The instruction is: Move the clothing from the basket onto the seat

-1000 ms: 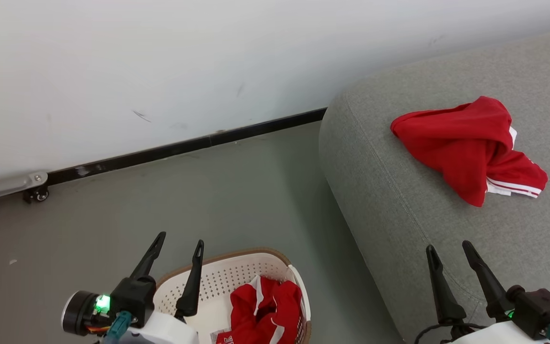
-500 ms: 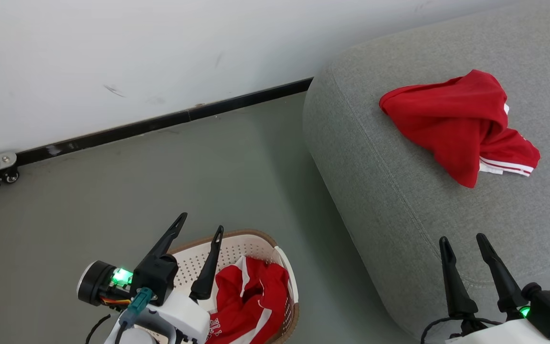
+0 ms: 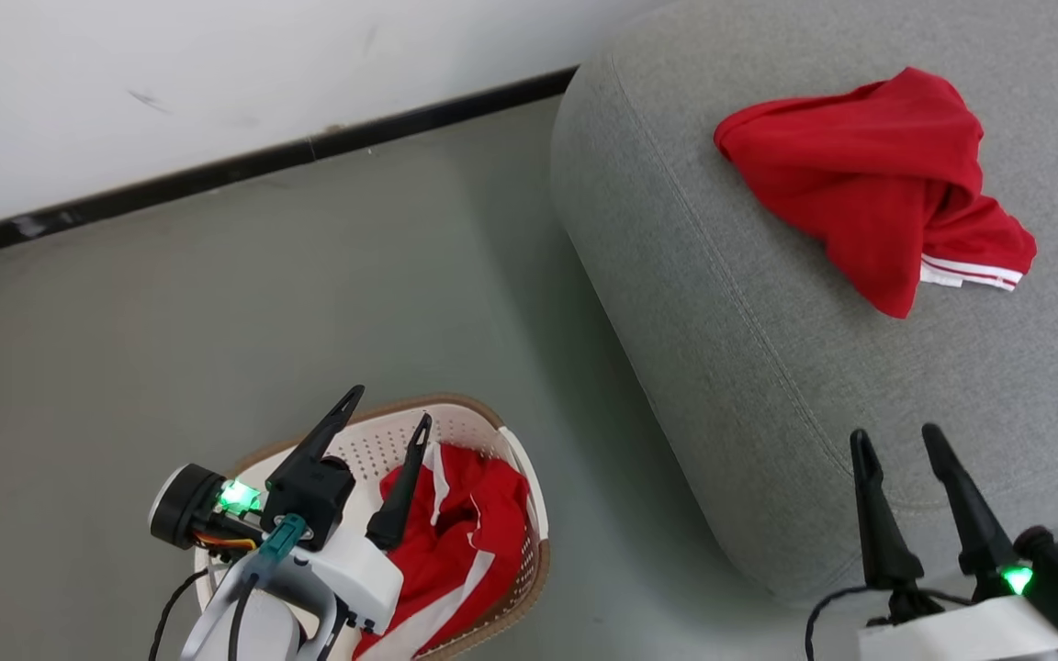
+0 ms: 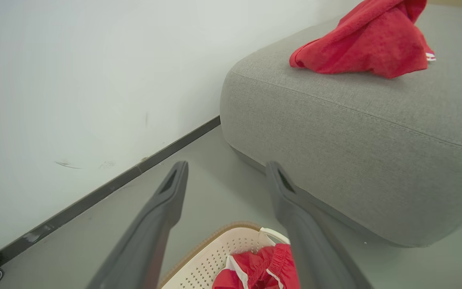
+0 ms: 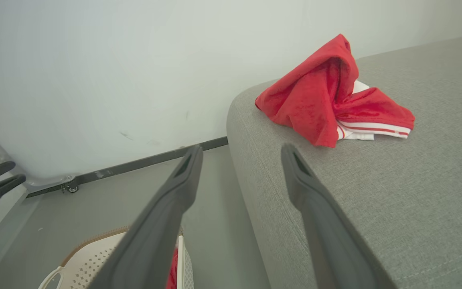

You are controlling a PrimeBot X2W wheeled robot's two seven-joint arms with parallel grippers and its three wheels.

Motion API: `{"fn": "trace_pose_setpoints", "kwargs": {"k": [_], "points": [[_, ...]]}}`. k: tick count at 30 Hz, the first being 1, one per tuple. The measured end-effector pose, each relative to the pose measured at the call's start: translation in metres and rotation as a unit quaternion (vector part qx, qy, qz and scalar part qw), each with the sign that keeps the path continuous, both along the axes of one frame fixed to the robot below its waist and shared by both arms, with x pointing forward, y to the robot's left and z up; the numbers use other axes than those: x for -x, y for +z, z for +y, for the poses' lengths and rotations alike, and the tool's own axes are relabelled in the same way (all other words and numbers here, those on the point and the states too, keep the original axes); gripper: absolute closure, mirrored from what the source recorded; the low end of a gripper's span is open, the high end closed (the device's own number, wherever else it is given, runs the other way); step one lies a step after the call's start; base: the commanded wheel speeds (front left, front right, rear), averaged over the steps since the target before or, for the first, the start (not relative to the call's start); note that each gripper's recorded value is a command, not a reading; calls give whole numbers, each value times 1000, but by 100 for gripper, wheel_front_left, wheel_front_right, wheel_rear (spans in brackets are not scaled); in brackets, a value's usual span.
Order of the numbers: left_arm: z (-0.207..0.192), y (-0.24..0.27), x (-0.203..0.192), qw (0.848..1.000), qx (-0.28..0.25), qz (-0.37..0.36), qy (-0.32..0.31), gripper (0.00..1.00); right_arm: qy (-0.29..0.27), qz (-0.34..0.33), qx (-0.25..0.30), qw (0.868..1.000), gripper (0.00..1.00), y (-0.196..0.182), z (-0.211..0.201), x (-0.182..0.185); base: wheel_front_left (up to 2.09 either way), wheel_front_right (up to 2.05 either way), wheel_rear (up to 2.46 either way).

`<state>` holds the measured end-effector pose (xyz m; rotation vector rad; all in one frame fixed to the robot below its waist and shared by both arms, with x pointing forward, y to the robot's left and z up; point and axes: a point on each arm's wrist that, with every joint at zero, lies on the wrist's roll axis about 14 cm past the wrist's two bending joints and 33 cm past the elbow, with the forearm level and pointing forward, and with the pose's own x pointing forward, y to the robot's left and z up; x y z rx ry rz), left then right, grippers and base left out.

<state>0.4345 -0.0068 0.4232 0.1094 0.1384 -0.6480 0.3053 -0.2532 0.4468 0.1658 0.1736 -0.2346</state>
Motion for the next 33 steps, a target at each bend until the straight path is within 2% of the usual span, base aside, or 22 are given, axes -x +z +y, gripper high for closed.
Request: {"fn": "trace_pose_setpoints", "kwargs": {"k": [20,33], "points": [[-30,-70,-10,995,-34,71,-59,0,-10,-7,7,1000,0,-5,-9,-34,0,0,0],[-44,-122,-6,984,-66,129,-103,0,-25,7,5,1000,0,-20,-19,-45,0,0,0]]}}
